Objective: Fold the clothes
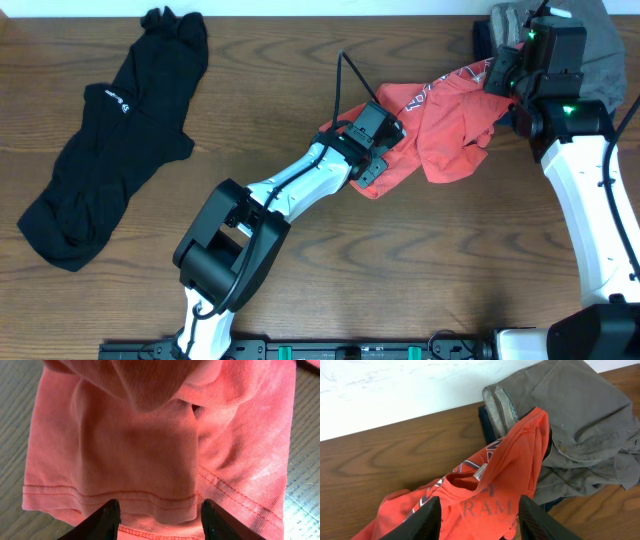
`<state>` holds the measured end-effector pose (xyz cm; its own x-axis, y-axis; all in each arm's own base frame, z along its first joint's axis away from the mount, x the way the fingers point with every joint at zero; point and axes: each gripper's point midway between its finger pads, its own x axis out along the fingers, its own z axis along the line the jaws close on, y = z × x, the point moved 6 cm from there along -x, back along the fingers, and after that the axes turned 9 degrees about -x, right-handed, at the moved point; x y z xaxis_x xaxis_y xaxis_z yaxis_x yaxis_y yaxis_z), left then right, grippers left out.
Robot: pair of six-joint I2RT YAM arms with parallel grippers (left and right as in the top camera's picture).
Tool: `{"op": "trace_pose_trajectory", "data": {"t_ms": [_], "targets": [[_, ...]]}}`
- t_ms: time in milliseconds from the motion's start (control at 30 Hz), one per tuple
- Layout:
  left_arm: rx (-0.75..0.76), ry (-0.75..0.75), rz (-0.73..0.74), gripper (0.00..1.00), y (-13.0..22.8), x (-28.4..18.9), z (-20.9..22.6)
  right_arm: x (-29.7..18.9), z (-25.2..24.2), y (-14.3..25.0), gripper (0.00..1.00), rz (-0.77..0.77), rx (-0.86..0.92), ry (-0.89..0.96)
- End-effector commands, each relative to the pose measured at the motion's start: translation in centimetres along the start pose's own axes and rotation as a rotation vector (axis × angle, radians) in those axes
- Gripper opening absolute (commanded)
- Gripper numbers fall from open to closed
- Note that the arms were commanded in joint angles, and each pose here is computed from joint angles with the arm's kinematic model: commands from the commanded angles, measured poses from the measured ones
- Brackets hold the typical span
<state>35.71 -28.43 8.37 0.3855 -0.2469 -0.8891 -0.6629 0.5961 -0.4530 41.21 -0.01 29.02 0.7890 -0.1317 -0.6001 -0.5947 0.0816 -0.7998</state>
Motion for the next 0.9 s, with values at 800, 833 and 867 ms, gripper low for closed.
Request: {"op": "trace_pose_trajectory", "data": {"t_ms": [800, 833, 867], "targets": [[0.002, 0.014, 0.077, 0.27, 2.4, 3.6, -0.4, 0.1, -0.2, -0.2, 0.48, 0.001, 0.001, 0.004], [0.002, 0.014, 0.077, 0.26, 2.4, 3.6, -0.4, 0.1, -0.2, -0.2, 0.48, 0.002, 0.001, 0.004], [0.002, 0.014, 0.076, 0.25, 2.4, 3.6, -0.4, 0.1, -0.2, -0.2, 0.48, 0.002, 0.000, 0.004]]}}
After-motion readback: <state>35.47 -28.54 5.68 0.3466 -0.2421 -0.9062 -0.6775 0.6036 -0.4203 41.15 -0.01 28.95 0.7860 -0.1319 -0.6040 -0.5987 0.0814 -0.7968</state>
